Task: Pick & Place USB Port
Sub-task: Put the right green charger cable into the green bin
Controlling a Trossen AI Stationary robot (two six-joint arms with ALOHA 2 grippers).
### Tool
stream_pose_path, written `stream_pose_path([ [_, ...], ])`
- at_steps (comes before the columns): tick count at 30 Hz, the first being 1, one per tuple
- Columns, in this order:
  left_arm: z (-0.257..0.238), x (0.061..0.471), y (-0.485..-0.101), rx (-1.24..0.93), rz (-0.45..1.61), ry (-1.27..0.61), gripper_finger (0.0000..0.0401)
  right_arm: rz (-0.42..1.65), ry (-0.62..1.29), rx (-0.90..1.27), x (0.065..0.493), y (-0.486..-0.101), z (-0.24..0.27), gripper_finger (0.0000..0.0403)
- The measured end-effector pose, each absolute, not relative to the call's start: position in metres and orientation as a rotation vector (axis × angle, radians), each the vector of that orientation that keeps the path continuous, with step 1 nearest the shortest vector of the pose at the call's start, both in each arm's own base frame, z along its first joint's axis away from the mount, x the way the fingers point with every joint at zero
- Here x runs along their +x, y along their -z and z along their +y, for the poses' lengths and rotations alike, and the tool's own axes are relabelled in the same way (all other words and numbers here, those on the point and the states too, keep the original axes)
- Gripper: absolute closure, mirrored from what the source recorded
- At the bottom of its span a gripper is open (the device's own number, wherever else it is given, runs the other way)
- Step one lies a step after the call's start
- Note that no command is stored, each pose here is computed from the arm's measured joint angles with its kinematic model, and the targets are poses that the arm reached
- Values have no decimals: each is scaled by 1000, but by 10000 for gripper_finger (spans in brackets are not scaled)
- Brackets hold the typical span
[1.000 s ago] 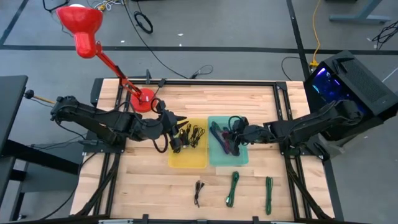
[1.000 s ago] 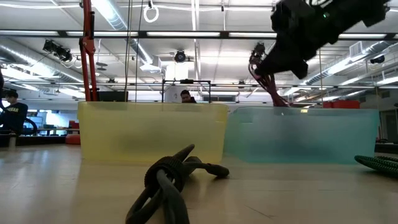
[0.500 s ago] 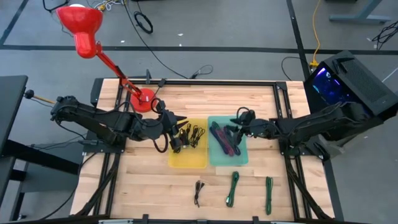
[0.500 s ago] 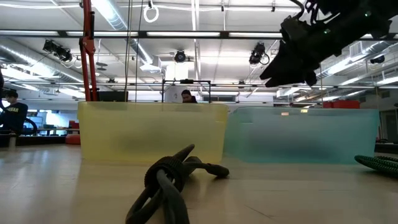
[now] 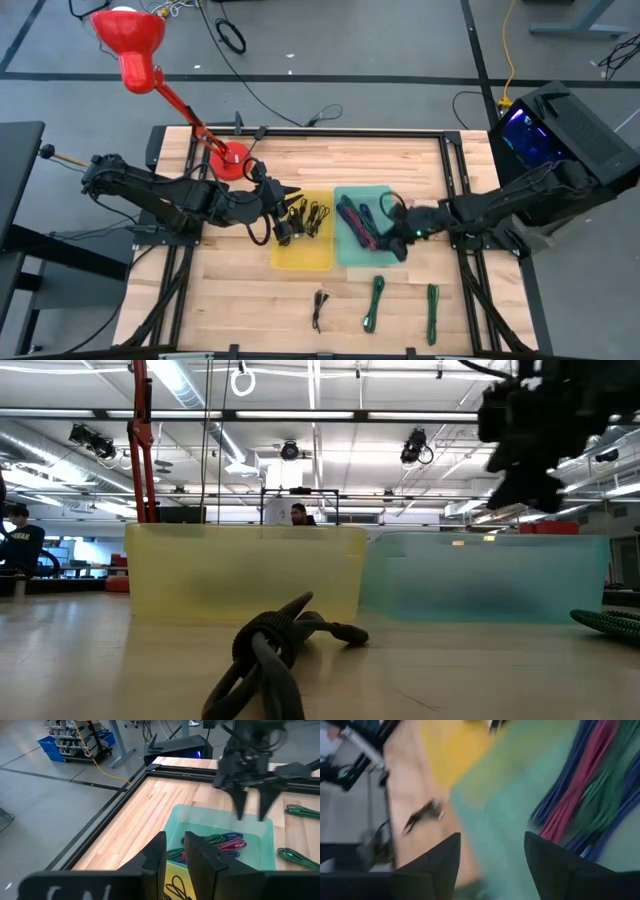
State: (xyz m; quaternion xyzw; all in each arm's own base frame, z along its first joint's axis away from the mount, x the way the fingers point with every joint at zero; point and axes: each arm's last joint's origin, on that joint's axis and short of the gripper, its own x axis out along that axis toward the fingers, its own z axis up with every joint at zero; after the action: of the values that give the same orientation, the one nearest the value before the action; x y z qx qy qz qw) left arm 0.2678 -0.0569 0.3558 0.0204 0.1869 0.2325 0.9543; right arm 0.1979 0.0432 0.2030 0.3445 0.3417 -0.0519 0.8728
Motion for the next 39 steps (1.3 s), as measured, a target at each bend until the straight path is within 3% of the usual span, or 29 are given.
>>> stream_pose_path([
  [13, -57, 268, -356, 43, 380, -472, 328, 973, 39, 1038, 154, -197, 124, 219],
  [29, -57, 268, -355, 39, 385, -454, 328, 1247, 398, 1175, 93, -178, 149, 256],
  [39, -57, 267, -354, 49, 404, -456, 328, 1442, 577, 1089, 86, -153, 160, 257],
])
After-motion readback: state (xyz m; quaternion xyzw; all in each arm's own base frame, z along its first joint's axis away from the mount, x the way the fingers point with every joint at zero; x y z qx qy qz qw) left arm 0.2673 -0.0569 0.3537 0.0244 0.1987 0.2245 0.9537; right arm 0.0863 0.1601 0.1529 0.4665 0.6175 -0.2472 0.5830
